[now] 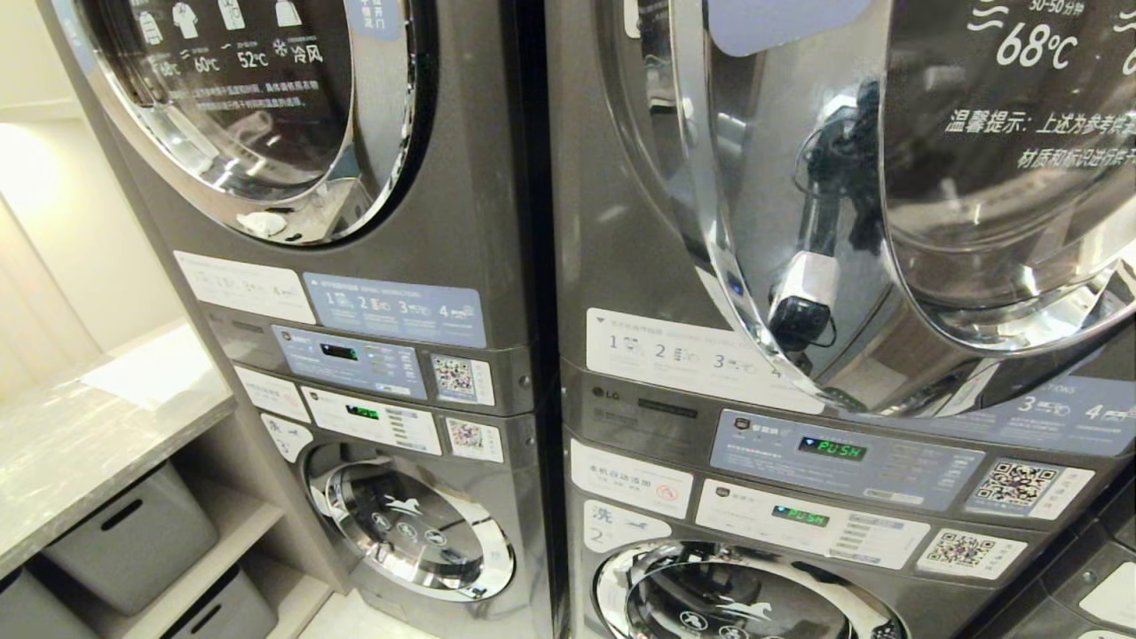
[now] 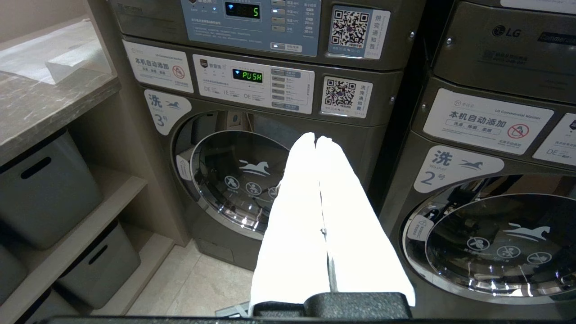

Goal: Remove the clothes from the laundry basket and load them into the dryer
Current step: Open the dryer

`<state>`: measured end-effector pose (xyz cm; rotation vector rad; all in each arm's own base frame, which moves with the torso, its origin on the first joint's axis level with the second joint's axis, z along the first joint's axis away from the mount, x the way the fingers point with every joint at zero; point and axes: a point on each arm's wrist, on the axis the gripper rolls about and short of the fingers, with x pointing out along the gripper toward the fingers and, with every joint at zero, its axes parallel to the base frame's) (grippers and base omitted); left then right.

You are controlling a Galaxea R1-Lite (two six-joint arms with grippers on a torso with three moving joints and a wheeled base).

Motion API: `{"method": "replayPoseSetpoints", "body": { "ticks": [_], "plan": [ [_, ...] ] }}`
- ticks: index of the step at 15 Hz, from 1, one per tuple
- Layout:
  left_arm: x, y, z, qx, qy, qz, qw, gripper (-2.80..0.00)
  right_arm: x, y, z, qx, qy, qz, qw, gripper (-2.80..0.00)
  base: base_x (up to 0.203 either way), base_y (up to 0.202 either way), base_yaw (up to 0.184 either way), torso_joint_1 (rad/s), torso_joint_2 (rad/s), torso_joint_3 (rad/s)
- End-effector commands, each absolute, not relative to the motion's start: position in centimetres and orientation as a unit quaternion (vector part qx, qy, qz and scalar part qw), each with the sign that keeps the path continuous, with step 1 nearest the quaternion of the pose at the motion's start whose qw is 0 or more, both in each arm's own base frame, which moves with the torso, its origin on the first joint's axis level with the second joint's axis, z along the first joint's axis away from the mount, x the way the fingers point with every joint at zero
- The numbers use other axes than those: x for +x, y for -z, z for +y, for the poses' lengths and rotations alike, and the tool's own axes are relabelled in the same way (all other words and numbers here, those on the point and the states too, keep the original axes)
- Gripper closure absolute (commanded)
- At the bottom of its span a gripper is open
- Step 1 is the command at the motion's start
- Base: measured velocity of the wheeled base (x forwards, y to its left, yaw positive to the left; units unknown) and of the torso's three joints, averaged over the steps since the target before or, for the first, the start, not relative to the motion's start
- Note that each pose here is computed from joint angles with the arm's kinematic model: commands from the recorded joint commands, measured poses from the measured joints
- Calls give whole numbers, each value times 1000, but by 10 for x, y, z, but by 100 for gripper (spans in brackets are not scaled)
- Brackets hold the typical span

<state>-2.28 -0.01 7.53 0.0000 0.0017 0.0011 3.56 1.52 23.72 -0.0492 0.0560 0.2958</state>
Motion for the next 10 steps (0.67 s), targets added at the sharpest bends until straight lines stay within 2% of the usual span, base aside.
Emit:
{"method": "replayPoseSetpoints", "body": {
  "ticks": [1, 5, 8, 10],
  "plan": [
    [-23, -75, 0, 0, -1, 0, 1000, 0, 31, -193, 11, -48, -127, 75, 988, 0, 0, 0, 0, 0, 0, 0],
    [-23, -75, 0, 0, -1, 0, 1000, 0, 33, -138, 10, -71, -92, 143, 983, 0, 0, 0, 0, 0, 0, 0],
    [-23, -75, 0, 0, -1, 1, 1000, 0, 32, -106, 5, -67, -74, 135, 986, 0, 0, 0, 0, 0, 0, 0],
    [-23, -75, 0, -1, -1, 0, 1000, 0, 23, -102, 3, -65, -62, 111, 990, 0, 0, 0, 0, 0, 0, 0]
  ]
}}
